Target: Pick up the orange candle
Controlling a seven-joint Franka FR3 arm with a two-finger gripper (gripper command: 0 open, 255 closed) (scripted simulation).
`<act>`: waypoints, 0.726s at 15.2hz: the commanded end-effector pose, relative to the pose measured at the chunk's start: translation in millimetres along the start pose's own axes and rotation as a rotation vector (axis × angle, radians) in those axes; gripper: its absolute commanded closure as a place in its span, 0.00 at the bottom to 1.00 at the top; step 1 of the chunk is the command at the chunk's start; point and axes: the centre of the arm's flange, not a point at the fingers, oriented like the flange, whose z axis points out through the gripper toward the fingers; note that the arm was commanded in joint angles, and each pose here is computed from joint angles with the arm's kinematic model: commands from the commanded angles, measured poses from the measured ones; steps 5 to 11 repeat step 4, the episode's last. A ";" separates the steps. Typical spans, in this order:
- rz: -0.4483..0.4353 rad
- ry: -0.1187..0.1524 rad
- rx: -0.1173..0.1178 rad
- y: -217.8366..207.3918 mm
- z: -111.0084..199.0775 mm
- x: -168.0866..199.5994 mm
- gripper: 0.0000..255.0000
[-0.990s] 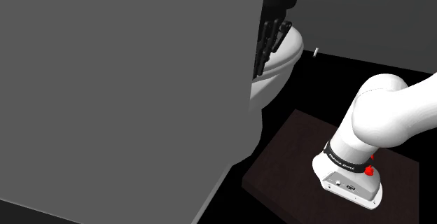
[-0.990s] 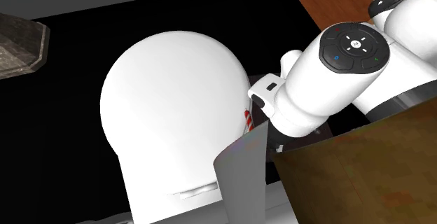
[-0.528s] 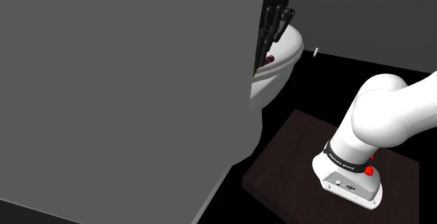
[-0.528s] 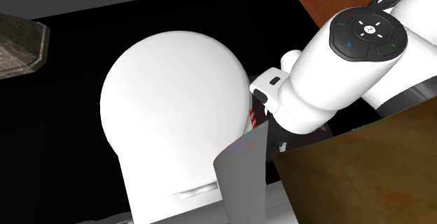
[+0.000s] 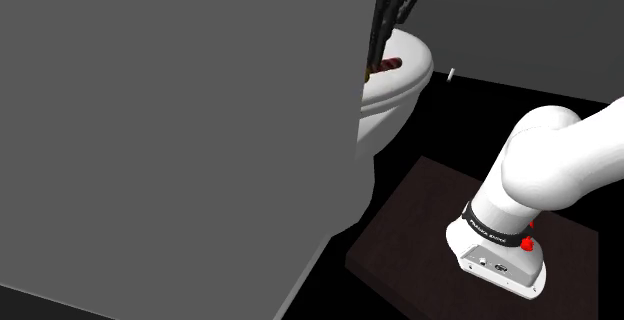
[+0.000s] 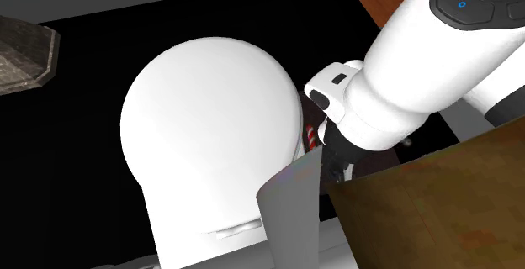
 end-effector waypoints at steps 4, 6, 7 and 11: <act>0.000 0.000 0.000 -1.2 -16.4 0.8 1.00; 0.000 0.000 0.000 -1.2 -16.4 0.8 1.00; 0.000 0.000 0.000 -1.2 -16.4 0.8 1.00; 0.000 0.000 0.000 -1.2 -16.4 0.8 1.00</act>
